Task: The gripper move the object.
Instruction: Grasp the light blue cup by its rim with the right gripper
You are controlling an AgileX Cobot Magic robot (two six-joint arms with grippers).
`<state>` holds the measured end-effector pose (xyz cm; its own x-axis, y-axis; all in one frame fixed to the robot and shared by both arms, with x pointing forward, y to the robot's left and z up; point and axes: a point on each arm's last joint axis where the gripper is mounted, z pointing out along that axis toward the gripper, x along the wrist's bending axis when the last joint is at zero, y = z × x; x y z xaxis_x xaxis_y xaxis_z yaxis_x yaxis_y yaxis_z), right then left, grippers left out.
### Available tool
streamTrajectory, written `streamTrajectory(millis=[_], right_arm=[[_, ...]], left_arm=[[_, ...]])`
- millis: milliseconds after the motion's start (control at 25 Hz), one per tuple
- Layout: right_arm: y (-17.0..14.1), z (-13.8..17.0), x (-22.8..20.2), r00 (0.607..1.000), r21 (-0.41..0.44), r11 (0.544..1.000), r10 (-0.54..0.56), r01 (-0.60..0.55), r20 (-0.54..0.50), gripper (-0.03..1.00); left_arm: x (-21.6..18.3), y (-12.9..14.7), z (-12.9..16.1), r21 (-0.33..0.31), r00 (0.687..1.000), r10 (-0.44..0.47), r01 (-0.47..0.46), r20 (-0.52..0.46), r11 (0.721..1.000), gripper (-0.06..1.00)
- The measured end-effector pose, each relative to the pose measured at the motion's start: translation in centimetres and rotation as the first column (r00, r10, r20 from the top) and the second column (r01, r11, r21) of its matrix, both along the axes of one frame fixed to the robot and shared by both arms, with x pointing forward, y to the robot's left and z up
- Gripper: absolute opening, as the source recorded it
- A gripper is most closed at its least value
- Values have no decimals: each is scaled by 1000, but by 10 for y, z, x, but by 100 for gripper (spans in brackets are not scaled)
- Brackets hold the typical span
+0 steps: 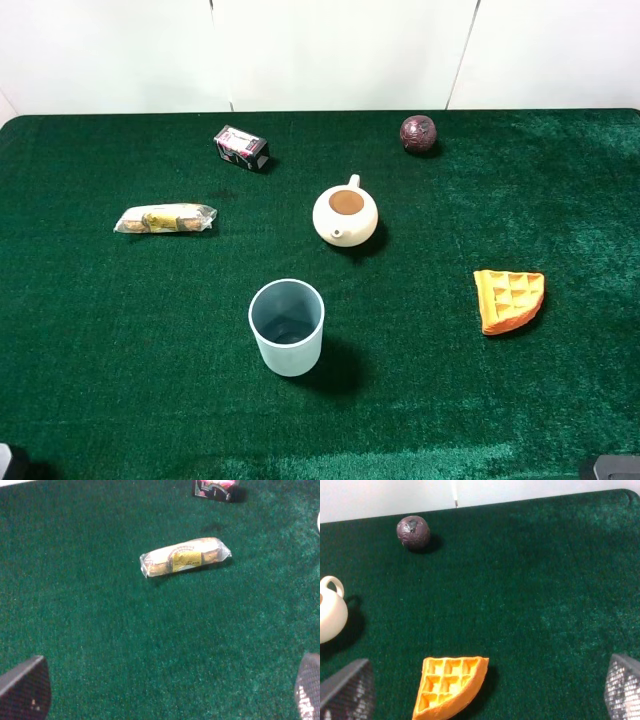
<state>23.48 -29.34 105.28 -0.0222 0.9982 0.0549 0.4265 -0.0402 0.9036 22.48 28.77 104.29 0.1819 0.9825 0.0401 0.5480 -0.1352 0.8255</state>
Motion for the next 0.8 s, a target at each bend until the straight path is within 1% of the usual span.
streamTrajectory(millis=[800], right_arm=[[0,0,0,1000,0,1000,0,0,0,69]], left_arm=[[0,0,0,0,1000,0,0,0,1000,99]])
